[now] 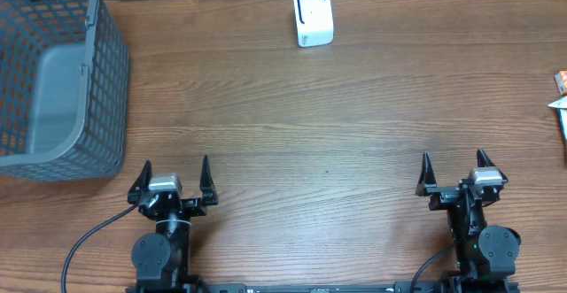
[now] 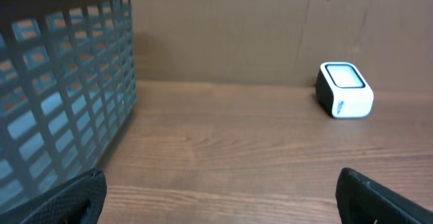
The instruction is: Scan the item barcode
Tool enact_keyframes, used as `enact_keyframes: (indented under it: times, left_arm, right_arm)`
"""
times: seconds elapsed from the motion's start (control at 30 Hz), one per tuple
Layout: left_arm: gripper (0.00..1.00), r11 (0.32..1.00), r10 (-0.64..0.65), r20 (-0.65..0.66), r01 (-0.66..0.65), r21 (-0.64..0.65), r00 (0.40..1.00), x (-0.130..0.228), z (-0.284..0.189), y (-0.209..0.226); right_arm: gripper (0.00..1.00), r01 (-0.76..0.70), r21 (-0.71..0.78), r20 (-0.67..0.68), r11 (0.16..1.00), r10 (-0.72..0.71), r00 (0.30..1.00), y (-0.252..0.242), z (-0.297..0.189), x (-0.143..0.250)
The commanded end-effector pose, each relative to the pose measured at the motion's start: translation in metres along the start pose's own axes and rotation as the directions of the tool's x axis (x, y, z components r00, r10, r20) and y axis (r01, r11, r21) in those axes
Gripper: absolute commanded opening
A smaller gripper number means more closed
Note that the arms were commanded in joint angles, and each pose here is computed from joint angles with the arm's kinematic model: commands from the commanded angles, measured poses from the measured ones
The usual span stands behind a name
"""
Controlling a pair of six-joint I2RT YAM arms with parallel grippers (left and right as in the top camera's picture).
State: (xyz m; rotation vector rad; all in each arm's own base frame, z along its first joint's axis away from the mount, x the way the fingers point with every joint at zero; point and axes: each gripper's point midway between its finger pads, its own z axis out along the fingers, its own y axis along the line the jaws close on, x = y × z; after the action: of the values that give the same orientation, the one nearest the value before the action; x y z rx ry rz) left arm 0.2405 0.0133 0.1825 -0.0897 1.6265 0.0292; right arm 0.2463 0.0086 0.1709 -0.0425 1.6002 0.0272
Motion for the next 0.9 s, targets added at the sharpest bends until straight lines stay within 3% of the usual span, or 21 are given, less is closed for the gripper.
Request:
enact_keyframes:
  times: [0.0, 0.43, 0.87]
  left_arm:
    - [1.00, 0.999, -0.022, 0.032, 0.023, -0.027, 0.999, 0.010, 0.005, 0.005]
    - [1.00, 0.995, -0.004, 0.000, 0.004, -0.100, 1.000, 0.022, 0.006, 0.018]
    - [1.00, 0.994, 0.089, -0.013, -0.090, -0.062, 0.996, 0.024, 0.006, 0.012]
  right_arm:
    - [1.00, 0.007, 0.014, 0.005, 1.000, -0.007, 1.000, -0.003, 0.000, 0.002]
    - [1.00, 0.006, 0.014, 0.005, 1.000, -0.007, 1.000, -0.003, 0.000, 0.002]
    - [1.00, 0.006, 0.014, 0.005, 1.000, -0.007, 1.000, -0.003, 0.000, 0.002]
